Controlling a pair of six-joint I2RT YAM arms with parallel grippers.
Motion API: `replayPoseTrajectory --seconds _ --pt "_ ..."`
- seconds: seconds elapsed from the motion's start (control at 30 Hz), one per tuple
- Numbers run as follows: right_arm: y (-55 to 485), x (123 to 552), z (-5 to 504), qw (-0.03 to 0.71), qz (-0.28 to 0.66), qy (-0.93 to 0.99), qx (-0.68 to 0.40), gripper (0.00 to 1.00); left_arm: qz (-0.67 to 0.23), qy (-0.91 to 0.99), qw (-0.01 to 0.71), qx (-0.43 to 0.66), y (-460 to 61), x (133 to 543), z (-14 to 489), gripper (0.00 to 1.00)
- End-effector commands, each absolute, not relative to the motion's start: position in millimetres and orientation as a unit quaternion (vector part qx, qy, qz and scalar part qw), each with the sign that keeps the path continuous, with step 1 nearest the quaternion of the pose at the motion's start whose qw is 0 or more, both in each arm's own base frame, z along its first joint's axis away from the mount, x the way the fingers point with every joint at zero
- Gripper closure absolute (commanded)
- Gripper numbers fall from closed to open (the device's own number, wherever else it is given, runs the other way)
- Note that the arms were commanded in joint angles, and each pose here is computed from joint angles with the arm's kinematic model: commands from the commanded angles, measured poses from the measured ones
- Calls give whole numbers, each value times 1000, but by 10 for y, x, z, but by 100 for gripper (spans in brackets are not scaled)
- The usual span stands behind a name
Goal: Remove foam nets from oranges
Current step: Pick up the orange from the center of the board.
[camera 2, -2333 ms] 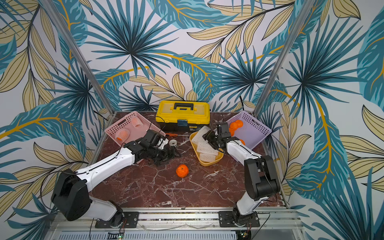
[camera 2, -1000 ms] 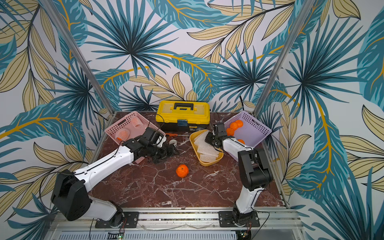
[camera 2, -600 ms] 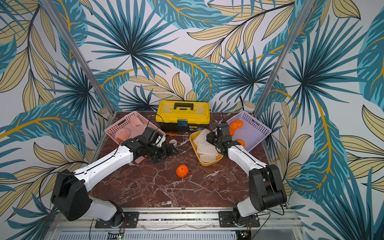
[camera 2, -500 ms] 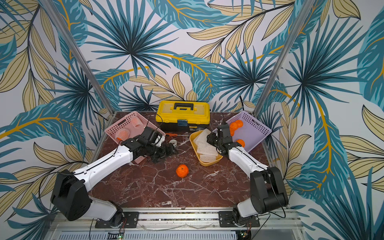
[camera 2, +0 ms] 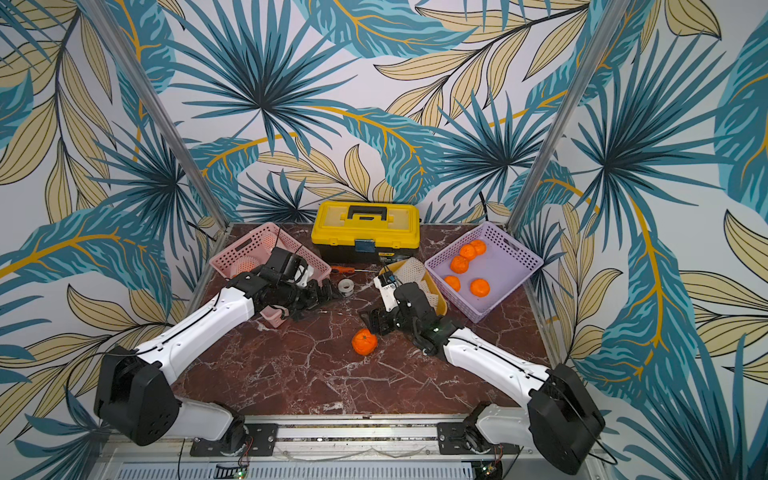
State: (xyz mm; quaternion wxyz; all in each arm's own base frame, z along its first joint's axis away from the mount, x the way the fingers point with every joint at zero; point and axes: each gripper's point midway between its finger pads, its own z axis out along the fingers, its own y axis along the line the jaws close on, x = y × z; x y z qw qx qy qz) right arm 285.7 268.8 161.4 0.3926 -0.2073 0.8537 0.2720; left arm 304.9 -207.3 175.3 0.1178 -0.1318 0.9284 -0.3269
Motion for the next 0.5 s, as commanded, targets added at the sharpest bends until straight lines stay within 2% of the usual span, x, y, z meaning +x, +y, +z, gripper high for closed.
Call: replayPoseTrajectory --seconds 0.0,0.13,0.17,0.47 --pt "2690 2676 1200 359 208 871 -263 17 -326 924 155 -130 -1914 3128 2006 0" --pt "2814 2481 990 347 178 872 -296 9 -318 921 171 -143 -1717 3194 2097 0" --pt "2829 2462 944 343 168 874 -300 5 -317 921 176 -146 -1673 3212 2122 1" --pt "2757 2550 618 332 77 896 -283 3 -278 910 255 -172 -1165 3370 2364 0"
